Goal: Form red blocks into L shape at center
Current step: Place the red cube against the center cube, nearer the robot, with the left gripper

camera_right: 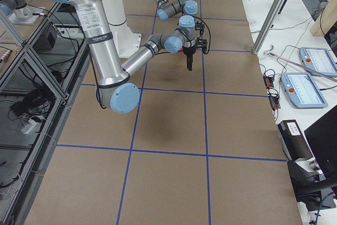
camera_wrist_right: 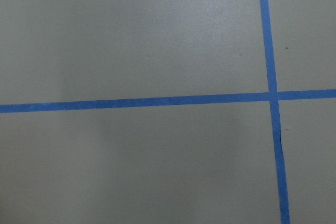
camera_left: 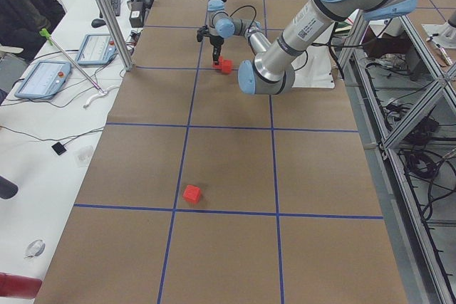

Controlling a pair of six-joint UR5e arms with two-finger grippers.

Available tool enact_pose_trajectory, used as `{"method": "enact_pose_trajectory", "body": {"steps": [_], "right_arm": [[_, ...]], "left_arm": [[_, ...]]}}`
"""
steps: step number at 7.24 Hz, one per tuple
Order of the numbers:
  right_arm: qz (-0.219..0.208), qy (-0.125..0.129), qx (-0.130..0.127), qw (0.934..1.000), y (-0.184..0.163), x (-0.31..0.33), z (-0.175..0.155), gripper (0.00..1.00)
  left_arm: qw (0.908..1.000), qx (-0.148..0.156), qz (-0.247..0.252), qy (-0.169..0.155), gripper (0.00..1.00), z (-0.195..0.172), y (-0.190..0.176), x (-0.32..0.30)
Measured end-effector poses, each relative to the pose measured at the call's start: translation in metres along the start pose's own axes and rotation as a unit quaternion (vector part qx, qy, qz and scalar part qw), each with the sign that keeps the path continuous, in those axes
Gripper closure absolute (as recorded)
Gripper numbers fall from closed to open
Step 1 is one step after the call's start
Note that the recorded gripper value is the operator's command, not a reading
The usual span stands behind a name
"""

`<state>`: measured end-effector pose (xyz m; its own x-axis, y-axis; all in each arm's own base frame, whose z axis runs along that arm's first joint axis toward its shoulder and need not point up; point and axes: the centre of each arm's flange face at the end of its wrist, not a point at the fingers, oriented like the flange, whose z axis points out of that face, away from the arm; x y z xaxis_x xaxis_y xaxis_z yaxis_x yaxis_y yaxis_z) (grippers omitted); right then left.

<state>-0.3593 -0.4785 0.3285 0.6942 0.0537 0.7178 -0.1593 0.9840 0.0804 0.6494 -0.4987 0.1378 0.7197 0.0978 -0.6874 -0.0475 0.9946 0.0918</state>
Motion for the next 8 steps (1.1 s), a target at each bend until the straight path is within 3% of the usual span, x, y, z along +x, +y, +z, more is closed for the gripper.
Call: {"method": "enact_pose_trajectory", "body": {"steps": [8], "right_arm": [[0.002,-0.002,0.001,1.0000,-0.0002,-0.0022,-0.0011,0.00]], "left_arm": [[1.0000,-0.004,0.004,-0.003,1.00,0.0051,0.0014,-0.0043]]}}
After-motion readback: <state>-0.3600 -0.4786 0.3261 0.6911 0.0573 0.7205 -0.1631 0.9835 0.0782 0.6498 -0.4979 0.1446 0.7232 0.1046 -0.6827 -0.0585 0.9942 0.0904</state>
